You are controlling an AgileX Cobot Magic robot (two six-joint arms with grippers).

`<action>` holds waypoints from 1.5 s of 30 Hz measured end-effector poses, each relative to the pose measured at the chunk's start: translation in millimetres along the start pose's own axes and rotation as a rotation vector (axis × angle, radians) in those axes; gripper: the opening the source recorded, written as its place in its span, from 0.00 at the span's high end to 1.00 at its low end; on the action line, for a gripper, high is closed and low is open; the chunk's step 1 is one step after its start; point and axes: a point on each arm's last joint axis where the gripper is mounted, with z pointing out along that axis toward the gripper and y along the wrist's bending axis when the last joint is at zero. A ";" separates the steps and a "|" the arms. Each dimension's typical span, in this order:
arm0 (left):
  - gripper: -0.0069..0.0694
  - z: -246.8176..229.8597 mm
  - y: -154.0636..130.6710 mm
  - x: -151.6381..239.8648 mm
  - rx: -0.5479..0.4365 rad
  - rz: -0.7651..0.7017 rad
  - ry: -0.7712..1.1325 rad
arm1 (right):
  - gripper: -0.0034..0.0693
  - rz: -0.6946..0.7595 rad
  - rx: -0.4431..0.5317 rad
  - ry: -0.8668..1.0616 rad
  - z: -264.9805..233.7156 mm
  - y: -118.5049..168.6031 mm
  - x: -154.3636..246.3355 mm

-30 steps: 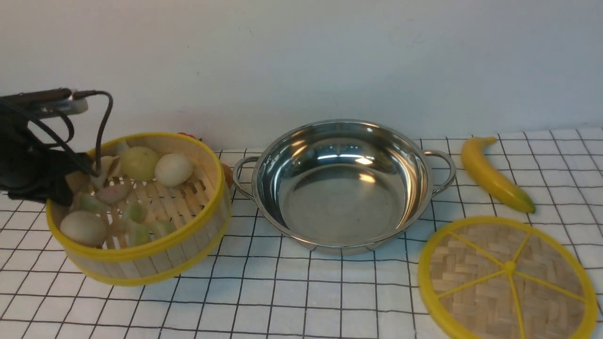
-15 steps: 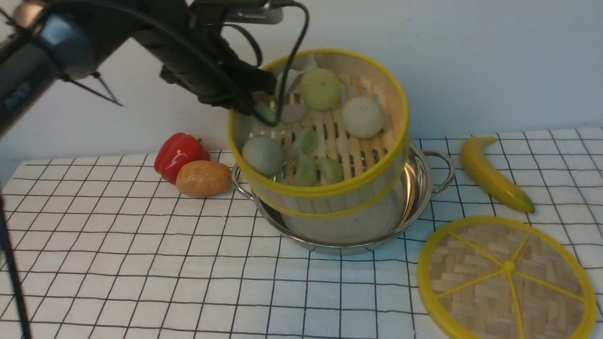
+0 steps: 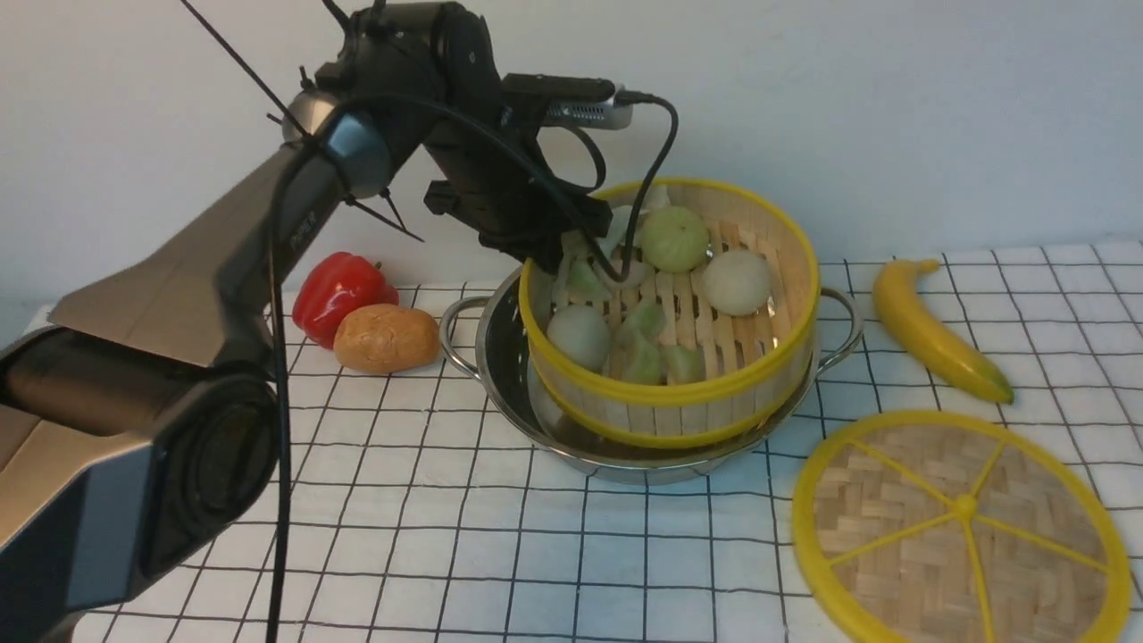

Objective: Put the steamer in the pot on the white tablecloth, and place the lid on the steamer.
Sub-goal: 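Place the bamboo steamer basket with dumplings into the steel pot with the left gripper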

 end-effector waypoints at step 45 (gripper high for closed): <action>0.46 37.0 8.6 2.9 -0.047 -0.012 0.014 | 0.62 0.019 -0.033 0.006 -0.1 3.0 0.5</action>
